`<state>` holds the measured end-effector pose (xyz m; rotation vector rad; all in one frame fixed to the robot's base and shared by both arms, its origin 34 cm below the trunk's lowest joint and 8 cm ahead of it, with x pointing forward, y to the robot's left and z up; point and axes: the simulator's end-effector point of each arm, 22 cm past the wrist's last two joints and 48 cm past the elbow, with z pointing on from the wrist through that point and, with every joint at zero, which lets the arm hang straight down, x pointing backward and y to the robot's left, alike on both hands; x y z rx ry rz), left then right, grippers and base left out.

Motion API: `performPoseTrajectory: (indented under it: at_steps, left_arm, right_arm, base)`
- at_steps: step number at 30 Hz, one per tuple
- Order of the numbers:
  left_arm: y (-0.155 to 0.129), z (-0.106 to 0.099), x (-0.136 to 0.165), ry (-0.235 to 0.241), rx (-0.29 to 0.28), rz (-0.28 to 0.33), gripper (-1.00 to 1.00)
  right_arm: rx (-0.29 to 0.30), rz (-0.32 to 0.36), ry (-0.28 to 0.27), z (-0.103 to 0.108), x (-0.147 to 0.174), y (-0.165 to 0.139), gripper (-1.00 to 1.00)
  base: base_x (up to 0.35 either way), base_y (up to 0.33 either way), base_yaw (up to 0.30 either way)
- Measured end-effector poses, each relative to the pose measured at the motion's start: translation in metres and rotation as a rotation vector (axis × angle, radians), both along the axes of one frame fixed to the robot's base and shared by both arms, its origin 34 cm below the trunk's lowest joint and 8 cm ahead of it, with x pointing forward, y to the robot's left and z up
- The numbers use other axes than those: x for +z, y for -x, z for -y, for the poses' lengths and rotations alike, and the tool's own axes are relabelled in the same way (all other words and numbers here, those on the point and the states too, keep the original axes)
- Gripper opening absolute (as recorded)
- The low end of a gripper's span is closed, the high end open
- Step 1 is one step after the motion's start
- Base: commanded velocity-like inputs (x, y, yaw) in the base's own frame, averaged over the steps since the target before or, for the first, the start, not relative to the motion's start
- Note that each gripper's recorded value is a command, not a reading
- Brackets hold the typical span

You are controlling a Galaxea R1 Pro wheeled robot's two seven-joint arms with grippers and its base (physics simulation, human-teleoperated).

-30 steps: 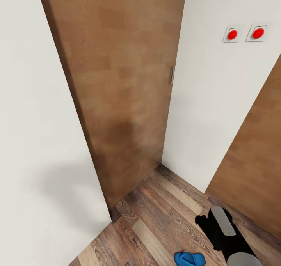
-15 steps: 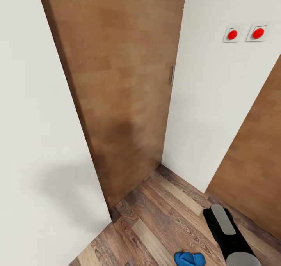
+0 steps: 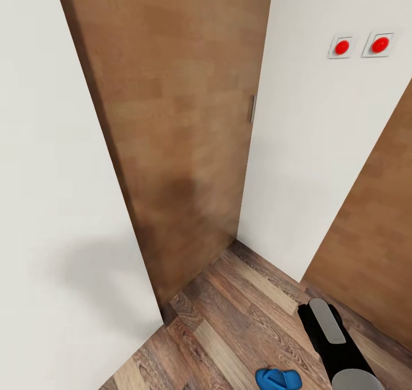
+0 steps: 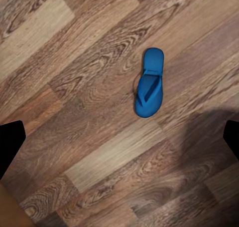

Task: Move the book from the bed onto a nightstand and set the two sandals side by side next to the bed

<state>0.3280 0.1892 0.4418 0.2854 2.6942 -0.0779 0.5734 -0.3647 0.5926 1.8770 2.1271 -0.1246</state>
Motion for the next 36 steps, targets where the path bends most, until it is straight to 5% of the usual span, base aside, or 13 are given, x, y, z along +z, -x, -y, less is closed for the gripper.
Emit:
performPoseTrajectory:
  at_steps: [5, 7, 9, 12, 13, 15, 20, 28, 36]
  left_arm:
    - [-0.008, 0.000, -0.006, 0.001, 0.004, 0.017, 1.00]
    - [-0.058, 0.016, 0.013, 0.022, 0.014, 0.126, 1.00]
    - [-0.078, 0.025, 0.023, 0.035, 0.020, 0.167, 1.00]
    - [-0.173, 0.058, 0.084, 0.061, 0.020, 0.290, 1.00]
    - [-0.185, 0.069, 0.096, 0.069, -0.006, 0.305, 1.00]
    - [-0.224, 0.121, 0.154, 0.130, -0.131, 0.406, 1.00]
    - [-0.277, 0.150, 0.263, 0.179, -0.176, 0.563, 1.00]
    - [-0.298, 0.162, 0.345, 0.258, -0.211, 0.702, 1.00]
    - [-0.291, 0.182, 0.355, 0.301, -0.277, 0.721, 1.00]
  right_arm:
    - [0.003, 0.000, 0.001, -0.001, -0.009, 0.000, 1.00]
    - [0.004, -0.001, 0.001, -0.001, -0.010, 0.001, 1.00]
    - [0.004, -0.002, 0.001, -0.001, -0.010, 0.001, 1.00]
    - [0.005, -0.005, 0.000, -0.002, -0.011, 0.002, 1.00]
    - [0.005, -0.006, 0.000, -0.002, -0.011, 0.002, 1.00]
    - [0.007, -0.006, -0.001, -0.002, -0.011, 0.002, 1.00]
    - [0.007, -0.009, -0.002, -0.003, -0.012, 0.003, 1.00]
    - [0.007, -0.012, -0.002, -0.003, -0.013, 0.004, 1.00]
    - [0.007, -0.031, -0.007, -0.004, -0.024, 0.010, 1.00]
  base:
    - [0.000, 0.000, 0.000]
    - [0.000, 0.000, 0.000]
    - [0.000, 0.000, 0.000]
    - [0.000, 0.000, 0.000]
    - [0.000, 0.000, 0.000]
    - [0.000, 0.000, 0.000]
    - [0.000, 0.000, 0.000]
    - [0.000, 0.000, 0.000]
    - [0.000, 0.000, 0.000]
